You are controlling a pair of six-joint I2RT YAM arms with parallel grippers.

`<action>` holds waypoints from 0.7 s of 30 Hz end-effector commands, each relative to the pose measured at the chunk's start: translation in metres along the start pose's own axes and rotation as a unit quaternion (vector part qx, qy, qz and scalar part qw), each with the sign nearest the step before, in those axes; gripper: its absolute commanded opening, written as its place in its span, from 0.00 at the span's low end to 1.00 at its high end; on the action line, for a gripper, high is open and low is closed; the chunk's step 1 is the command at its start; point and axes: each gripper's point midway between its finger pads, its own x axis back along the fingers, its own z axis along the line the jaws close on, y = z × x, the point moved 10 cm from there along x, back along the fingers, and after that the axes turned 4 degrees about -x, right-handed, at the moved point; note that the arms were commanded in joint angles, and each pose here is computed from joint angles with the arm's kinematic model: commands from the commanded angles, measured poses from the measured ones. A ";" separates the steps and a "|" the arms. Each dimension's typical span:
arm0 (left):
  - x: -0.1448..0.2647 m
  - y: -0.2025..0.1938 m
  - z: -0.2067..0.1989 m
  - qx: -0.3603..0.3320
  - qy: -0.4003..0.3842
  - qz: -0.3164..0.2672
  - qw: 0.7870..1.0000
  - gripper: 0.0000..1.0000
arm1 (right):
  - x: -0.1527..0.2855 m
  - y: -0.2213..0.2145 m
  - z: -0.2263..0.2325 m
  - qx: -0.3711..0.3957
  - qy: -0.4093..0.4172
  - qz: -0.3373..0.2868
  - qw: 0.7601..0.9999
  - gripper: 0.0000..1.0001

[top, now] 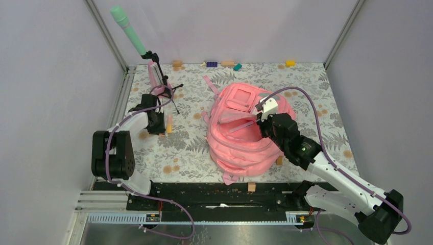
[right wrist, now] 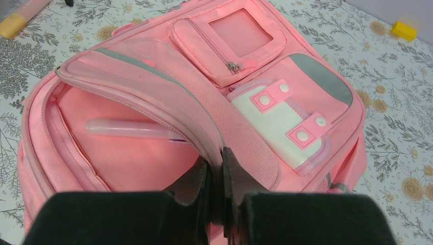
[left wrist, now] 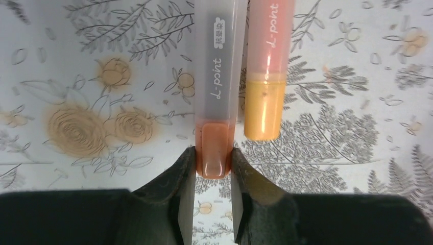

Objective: Pack the student bag
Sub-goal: Pick up the stationery from the center of the board.

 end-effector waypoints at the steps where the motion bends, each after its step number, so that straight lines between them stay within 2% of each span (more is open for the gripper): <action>1: 0.045 0.015 -0.001 0.014 0.005 -0.133 0.991 0.00 | 0.005 0.030 -0.004 -0.033 -0.017 -0.081 0.996 0.00; 4: 0.065 0.011 -0.002 0.019 -0.001 -0.186 0.982 0.00 | 0.005 0.031 -0.004 -0.033 -0.018 -0.082 0.996 0.00; 9: 0.086 0.002 -0.012 -0.012 -0.024 -0.218 0.976 0.00 | 0.004 0.030 -0.003 -0.032 -0.015 -0.079 0.996 0.00; 16: 0.115 -0.012 -0.052 -0.124 -0.032 -0.296 0.947 0.00 | 0.002 0.029 -0.002 -0.033 -0.013 -0.076 0.997 0.00; 19: 0.123 -0.015 -0.065 -0.155 -0.057 -0.316 0.934 0.00 | 0.003 0.030 -0.002 -0.034 -0.011 -0.078 0.996 0.00; 21: 0.131 -0.020 -0.077 -0.203 -0.111 -0.331 0.915 0.00 | 0.004 0.030 -0.002 -0.034 -0.011 -0.078 0.996 0.00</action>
